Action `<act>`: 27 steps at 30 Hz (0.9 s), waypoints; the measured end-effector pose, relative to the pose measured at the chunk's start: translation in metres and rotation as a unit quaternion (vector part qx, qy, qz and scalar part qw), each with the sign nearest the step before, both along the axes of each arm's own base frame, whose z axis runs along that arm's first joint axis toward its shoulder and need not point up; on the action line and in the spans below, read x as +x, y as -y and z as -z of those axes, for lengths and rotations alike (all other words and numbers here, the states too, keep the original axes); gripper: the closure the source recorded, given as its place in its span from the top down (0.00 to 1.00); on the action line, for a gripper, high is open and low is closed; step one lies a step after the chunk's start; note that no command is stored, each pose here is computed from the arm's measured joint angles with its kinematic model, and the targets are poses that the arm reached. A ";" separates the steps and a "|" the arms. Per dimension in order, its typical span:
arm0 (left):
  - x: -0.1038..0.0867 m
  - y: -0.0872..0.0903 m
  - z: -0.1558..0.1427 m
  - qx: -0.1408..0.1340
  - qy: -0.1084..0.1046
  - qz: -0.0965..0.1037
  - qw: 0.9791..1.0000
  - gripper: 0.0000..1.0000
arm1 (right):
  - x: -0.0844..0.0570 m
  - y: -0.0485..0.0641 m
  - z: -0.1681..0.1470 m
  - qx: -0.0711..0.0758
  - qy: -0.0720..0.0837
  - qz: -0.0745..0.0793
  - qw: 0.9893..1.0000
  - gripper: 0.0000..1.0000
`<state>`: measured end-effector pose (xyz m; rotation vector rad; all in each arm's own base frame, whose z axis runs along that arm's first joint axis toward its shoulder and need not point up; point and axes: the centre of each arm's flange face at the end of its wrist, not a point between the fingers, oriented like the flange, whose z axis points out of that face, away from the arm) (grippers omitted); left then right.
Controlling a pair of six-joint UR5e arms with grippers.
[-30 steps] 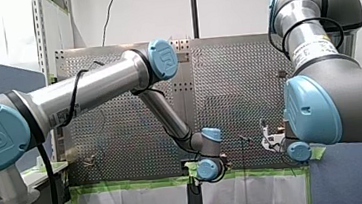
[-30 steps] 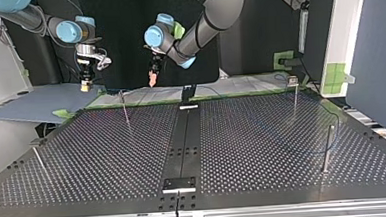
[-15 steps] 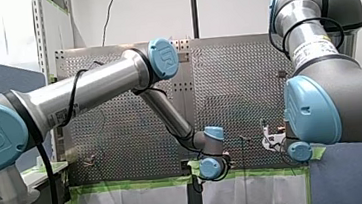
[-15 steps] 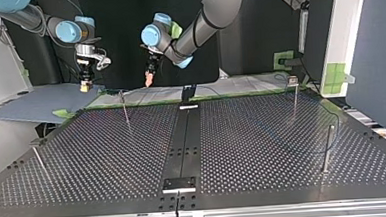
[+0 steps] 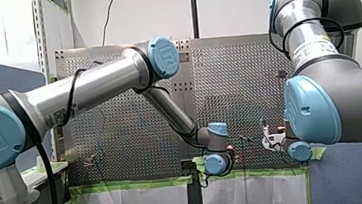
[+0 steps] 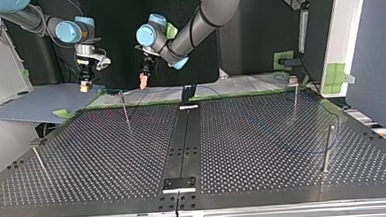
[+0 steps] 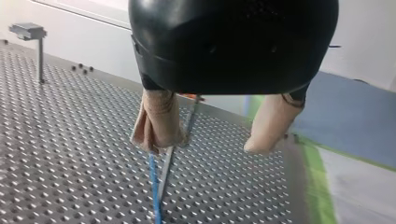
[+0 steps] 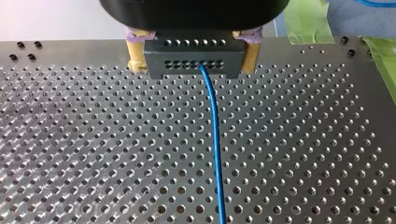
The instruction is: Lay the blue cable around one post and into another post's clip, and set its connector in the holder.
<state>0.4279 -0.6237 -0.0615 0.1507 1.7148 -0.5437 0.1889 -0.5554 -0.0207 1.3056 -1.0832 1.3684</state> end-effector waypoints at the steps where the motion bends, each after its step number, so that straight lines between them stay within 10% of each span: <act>1: 0.000 0.002 -0.003 -0.003 0.003 0.000 1.000 1.00 | 0.000 0.000 0.000 0.000 0.000 0.000 1.000 0.00; 27: 0.026 0.002 -0.019 -0.060 0.002 -0.055 0.997 1.00 | -0.001 -0.003 0.000 0.007 -0.011 -0.001 1.000 0.00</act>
